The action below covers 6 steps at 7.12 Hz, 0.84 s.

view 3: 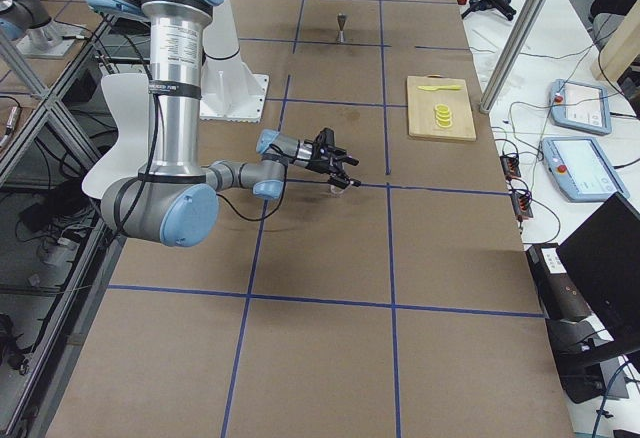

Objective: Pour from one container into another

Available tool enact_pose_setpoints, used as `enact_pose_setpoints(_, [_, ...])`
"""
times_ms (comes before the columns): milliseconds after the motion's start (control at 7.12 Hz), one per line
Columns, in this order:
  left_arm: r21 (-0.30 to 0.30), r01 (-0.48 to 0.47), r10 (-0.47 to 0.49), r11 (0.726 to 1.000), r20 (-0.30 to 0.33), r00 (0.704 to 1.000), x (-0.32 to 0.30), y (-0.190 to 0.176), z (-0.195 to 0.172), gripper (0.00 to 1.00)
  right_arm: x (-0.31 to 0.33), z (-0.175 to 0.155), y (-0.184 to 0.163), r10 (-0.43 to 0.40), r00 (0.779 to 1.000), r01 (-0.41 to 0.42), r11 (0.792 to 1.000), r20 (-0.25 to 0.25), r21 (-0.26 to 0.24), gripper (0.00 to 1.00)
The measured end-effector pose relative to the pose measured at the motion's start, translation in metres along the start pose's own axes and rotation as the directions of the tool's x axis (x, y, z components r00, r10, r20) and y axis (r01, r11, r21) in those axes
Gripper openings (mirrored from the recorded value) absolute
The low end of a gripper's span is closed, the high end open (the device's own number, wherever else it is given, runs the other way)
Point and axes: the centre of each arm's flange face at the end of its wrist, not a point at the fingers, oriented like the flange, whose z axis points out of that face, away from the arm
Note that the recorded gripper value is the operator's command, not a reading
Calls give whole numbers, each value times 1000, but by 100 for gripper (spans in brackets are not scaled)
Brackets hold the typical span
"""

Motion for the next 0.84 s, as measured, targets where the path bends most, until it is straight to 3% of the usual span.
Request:
enact_pose_setpoints(281, [0,0,0,1000,0,1000,0,0,0,100,43,30,-37,-42,998,48,987,43,-153,100])
enact_pose_setpoints(421, [0,0,0,1000,0,1000,0,0,0,100,78,44,-60,-56,996,73,966,75,-246,100])
enact_pose_setpoints(561, [0,0,0,1000,0,1000,0,0,0,100,117,53,-83,-75,992,106,938,106,-330,100])
enact_pose_setpoints(842, [-3,2,-2,1000,0,1000,-1,2,1,100,220,55,-141,-127,976,201,843,180,-498,100])
